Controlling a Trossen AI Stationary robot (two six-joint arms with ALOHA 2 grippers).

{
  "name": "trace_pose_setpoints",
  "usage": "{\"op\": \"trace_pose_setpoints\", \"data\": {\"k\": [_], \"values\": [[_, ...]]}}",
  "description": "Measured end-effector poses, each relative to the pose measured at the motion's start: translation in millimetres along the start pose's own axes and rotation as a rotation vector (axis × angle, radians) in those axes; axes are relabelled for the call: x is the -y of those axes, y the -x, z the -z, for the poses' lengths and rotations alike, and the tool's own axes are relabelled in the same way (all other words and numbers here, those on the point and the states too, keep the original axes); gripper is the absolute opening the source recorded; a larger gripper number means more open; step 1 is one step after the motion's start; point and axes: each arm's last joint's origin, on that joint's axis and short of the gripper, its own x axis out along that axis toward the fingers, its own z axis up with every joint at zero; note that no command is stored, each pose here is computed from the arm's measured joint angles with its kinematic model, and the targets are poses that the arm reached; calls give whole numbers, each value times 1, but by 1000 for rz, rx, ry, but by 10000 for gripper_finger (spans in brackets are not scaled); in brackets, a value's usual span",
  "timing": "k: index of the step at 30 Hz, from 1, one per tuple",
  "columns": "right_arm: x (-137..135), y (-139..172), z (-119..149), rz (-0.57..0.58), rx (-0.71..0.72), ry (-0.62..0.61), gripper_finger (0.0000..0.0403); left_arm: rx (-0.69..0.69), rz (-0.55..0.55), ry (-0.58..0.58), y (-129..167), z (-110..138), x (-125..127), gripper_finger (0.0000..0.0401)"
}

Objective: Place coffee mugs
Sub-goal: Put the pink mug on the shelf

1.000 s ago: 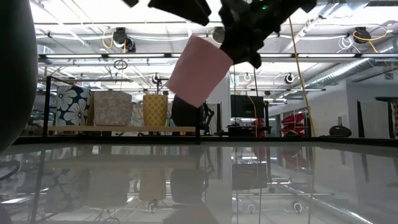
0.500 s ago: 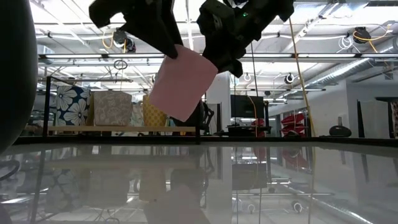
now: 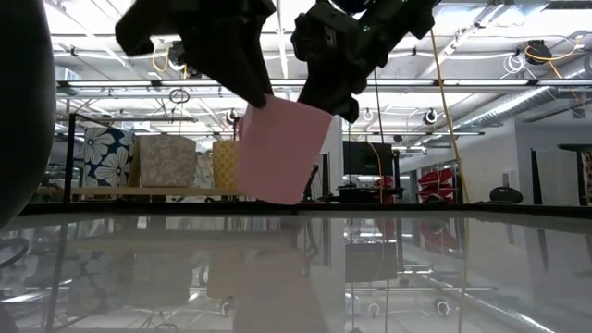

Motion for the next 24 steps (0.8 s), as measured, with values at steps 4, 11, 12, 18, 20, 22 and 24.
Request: {"op": "trace_pose_setpoints", "data": {"k": [4,11,12,18,20,22,24], "values": [[1,0,2,5,-19,1,19,24,14,-60,-10,4,2,81],[2,0,6,18,-65,-8,28,41,38,-136,-26,13,5,76],[2,0,6,18,-68,-9,29,35,45,-140,-28,16,5,76],[-3,4,3,-50,-65,-27,30,-25,93,-158,-39,29,6,76],[-3,4,3,-50,-60,-27,30,-25,92,-155,-40,29,6,76],[-3,3,2,-53,-54,-27,30,-22,88,-152,-40,29,5,76],[-3,3,2,-67,-47,-26,30,-18,87,-150,-41,29,6,76]]}}
